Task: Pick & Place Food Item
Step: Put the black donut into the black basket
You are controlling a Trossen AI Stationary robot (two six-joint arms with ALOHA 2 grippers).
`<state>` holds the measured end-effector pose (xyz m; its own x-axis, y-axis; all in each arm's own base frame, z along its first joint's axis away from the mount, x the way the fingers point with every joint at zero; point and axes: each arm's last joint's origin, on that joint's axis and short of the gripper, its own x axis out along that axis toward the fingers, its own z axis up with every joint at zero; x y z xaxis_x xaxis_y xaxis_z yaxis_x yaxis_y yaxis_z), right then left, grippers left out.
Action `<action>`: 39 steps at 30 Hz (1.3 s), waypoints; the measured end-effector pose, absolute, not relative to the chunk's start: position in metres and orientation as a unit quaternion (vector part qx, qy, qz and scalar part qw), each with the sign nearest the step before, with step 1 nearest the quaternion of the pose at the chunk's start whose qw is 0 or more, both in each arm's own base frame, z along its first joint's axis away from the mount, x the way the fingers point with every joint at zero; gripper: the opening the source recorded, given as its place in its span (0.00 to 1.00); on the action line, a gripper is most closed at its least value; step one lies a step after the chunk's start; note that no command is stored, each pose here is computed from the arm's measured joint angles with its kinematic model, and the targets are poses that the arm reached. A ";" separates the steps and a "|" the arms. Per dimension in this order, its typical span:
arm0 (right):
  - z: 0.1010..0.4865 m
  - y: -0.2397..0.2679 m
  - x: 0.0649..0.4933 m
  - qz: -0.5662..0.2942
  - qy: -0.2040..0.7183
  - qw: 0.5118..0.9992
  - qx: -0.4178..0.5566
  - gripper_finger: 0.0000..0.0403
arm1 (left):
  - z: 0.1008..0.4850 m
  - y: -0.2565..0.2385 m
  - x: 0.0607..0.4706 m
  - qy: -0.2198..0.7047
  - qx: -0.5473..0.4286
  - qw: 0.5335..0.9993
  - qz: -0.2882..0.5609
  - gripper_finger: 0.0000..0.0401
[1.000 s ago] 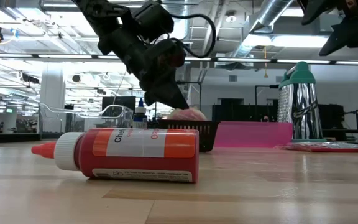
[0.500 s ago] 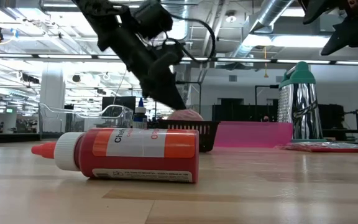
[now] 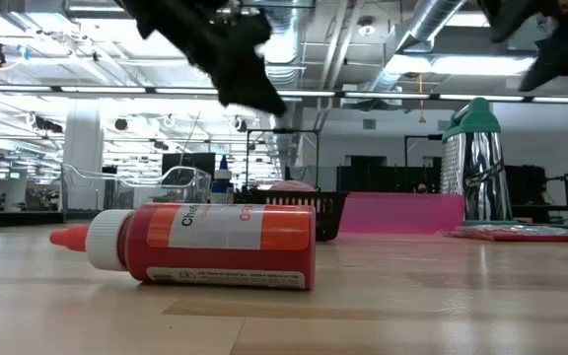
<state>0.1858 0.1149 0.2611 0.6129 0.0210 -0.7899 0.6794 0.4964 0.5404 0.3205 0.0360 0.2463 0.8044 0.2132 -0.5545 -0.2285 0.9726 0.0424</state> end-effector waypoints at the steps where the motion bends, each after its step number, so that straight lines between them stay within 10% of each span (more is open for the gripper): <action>1: 0.260 0.117 0.183 -0.210 0.399 0.770 0.451 0.64 | 0.254 0.031 0.316 0.285 -0.009 0.953 0.099 0.26; 10: 0.237 0.139 0.142 -0.281 0.526 0.716 0.363 0.64 | 0.289 -0.034 0.274 0.290 0.044 0.956 -0.020 0.27; 39: 0.148 0.154 0.198 -0.387 0.605 0.627 0.302 0.64 | 0.291 -0.067 0.261 0.295 0.022 0.955 -0.010 0.34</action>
